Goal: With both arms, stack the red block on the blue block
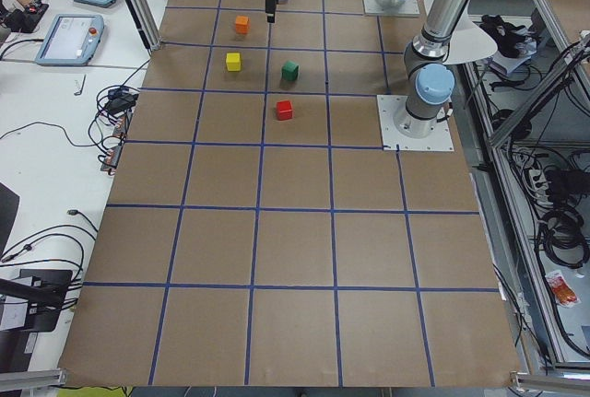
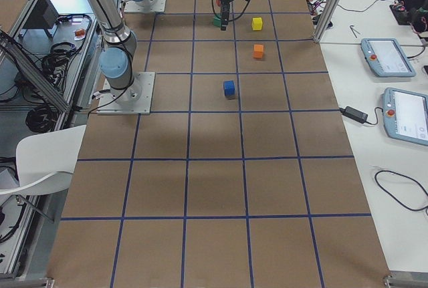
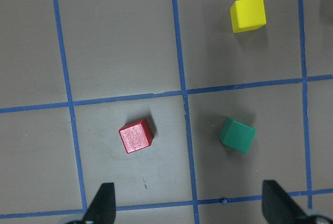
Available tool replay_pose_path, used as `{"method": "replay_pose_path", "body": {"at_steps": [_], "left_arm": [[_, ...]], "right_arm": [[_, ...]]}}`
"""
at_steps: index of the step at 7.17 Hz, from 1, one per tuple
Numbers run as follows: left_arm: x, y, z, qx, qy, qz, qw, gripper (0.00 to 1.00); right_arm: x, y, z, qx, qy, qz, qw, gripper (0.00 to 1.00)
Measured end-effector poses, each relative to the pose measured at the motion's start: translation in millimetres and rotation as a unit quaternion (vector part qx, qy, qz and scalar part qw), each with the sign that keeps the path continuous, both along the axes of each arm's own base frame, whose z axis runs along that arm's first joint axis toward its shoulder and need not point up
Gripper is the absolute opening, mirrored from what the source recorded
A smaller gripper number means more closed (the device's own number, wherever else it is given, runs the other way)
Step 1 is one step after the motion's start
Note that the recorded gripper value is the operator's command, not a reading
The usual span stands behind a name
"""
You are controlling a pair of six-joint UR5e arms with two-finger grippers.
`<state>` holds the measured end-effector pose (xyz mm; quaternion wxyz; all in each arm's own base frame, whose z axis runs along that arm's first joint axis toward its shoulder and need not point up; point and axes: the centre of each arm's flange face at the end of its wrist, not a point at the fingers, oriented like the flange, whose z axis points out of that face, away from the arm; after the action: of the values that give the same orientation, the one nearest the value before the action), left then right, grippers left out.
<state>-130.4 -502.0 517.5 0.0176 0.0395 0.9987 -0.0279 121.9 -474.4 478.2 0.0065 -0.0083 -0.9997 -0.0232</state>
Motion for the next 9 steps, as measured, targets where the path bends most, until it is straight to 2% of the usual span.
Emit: {"method": "replay_pose_path", "body": {"at_steps": [9], "left_arm": [[0.5, 0.5, -2.5, 0.010, 0.000, 0.001, 0.9999, 1.00]], "right_arm": [[-0.2, -0.4, -1.6, 0.001, 0.001, 0.001, 1.0000, 1.00]]}}
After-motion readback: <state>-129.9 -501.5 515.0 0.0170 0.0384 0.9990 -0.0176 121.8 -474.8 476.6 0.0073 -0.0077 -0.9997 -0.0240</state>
